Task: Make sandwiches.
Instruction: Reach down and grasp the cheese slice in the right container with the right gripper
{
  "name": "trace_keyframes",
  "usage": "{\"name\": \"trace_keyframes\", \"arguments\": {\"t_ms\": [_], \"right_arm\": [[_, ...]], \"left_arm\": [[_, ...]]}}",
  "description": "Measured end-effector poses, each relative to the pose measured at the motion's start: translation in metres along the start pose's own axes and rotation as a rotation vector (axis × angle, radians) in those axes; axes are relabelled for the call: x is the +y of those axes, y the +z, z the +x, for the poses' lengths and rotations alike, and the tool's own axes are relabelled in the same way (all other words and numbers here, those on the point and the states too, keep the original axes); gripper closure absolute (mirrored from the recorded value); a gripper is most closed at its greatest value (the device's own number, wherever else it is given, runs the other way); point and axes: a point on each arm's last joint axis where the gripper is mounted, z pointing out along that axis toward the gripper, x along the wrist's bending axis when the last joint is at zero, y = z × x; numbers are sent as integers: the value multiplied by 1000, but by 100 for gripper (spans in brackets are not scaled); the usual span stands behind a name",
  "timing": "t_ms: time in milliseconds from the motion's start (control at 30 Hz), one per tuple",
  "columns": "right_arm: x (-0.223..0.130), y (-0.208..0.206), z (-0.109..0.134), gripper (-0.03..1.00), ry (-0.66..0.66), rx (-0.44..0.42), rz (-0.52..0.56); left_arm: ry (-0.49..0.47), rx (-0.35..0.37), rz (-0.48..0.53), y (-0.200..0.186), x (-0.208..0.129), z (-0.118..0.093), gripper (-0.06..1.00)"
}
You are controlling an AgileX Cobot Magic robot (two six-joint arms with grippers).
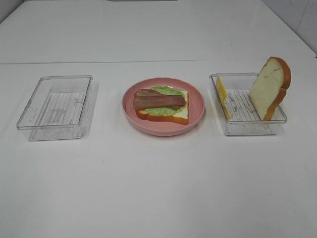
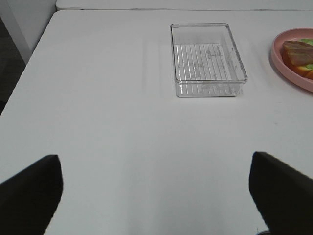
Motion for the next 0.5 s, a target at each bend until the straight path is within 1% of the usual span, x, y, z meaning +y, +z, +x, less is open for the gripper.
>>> {"name": "trace_keyframes", "arguments": {"t_ms": [33,67,100,133,167,200,233,267,300,333,367,433,467,500], "right_arm": [[18,2,1,2,1,-2,36],[18,2,1,2,1,-2,36],[41,9,2,4,2,-5,99],[55,15,2,6,0,-6,137],[79,29,3,7,-1,-9,207],[79,29,3,7,-1,-9,207],[92,39,4,8,-4,-11,244],[92,39,4,8,-4,-11,244],[116,62,4,8,-11,-12,319],[124,72,5,8,-15,-13,349],[124,72,5,8,-15,-13,349],[154,123,6,9,-7,-11,475],[154,123,6,9,-7,-11,475],[158,136,7,9,-3,-8,509]], "left_arm": [[0,0,0,0,0,0,-3],[0,0,0,0,0,0,-3],[0,0,0,0,0,0,-3],[0,0,0,0,0,0,-3],[0,0,0,0,0,0,-3],[0,0,0,0,0,0,-3],[0,0,0,0,0,0,-3],[0,0,0,0,0,0,-3],[0,0,0,0,0,0,-3],[0,0,0,0,0,0,-3],[0,0,0,0,0,0,-3],[0,0,0,0,0,0,-3],[0,0,0,0,0,0,-3],[0,0,0,0,0,0,-3]]}}
